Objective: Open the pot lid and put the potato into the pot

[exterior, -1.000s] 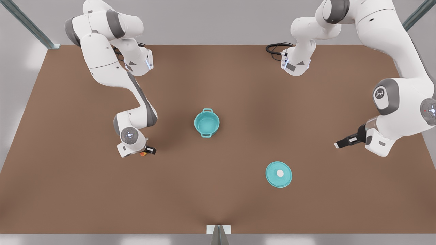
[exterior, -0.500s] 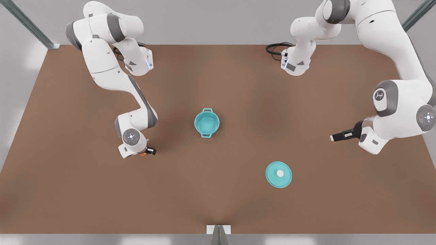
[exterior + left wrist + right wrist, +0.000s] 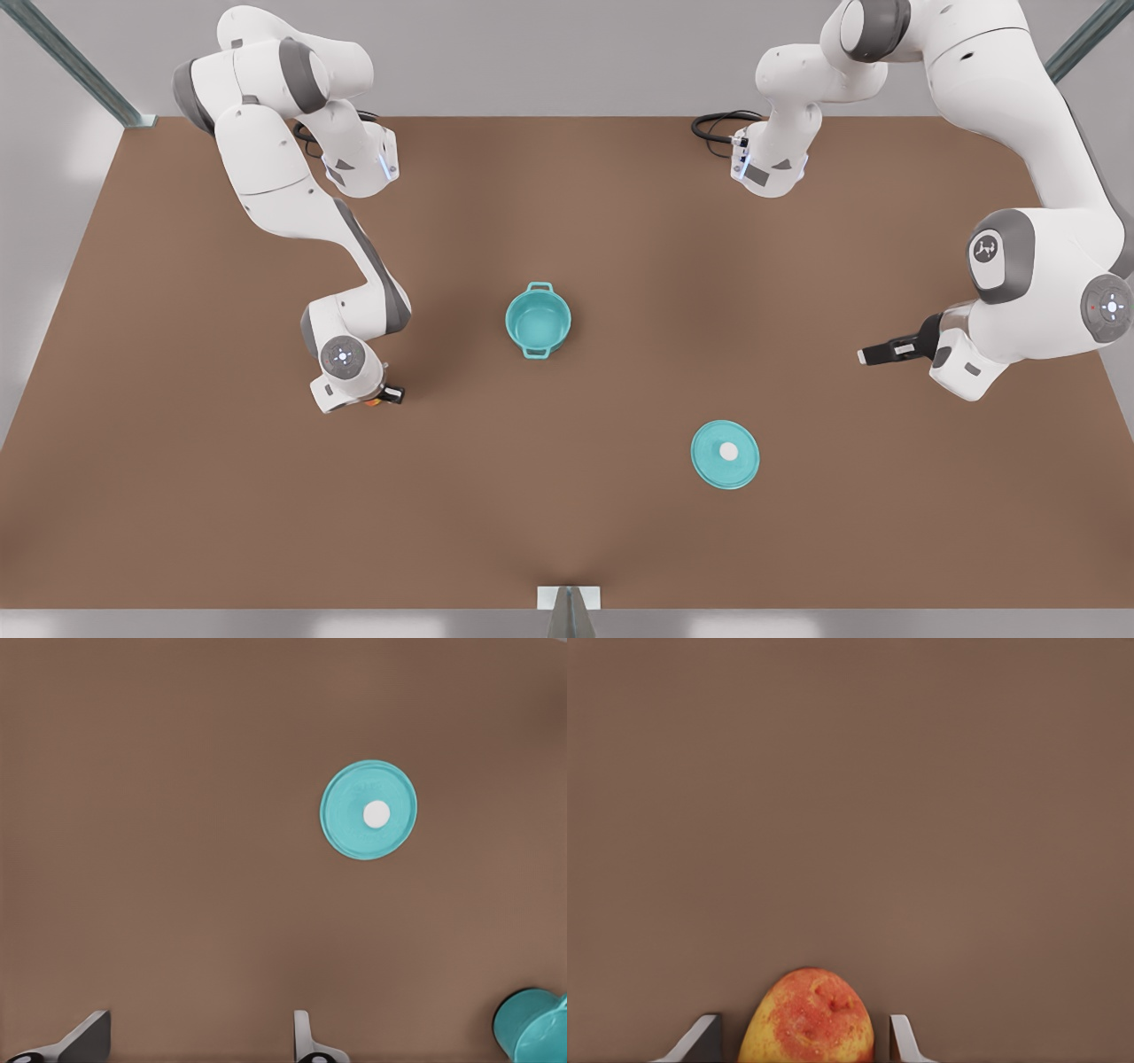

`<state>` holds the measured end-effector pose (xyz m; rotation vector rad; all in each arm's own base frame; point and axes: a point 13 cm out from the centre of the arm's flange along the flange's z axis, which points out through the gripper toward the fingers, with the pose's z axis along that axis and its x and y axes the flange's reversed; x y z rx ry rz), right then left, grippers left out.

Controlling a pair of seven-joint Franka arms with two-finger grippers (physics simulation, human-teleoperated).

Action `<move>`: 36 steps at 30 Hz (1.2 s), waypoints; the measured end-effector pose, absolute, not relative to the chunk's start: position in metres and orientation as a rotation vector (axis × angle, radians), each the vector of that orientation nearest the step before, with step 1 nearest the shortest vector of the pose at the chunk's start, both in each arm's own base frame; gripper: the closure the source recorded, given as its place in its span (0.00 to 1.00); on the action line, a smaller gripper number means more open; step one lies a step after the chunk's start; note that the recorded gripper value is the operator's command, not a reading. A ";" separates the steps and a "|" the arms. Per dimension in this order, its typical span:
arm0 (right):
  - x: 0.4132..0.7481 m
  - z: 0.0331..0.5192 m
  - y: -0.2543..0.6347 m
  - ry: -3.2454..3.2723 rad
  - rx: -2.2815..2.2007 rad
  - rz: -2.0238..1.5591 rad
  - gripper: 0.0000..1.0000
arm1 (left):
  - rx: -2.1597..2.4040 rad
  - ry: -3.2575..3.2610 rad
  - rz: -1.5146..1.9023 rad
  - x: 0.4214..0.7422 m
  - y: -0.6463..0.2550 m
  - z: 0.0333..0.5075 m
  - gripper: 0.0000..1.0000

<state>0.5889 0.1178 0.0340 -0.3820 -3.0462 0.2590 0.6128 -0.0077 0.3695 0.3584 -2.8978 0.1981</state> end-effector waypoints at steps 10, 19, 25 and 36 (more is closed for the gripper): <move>0.593 0.042 0.120 -3.061 -0.394 0.243 0.42 | 0.347 -2.899 0.199 0.613 -0.008 0.369 0.00; 0.603 0.070 0.129 -3.099 -0.401 0.218 0.44 | 0.340 -2.900 0.199 0.613 -0.008 0.369 0.00; 0.603 0.091 0.154 -3.111 -0.394 0.182 0.43 | 0.337 -2.900 0.200 0.612 -0.008 0.369 0.00; 0.593 0.137 0.241 -3.099 -0.376 0.054 0.43 | 0.323 -2.882 0.196 0.608 -0.015 0.366 0.00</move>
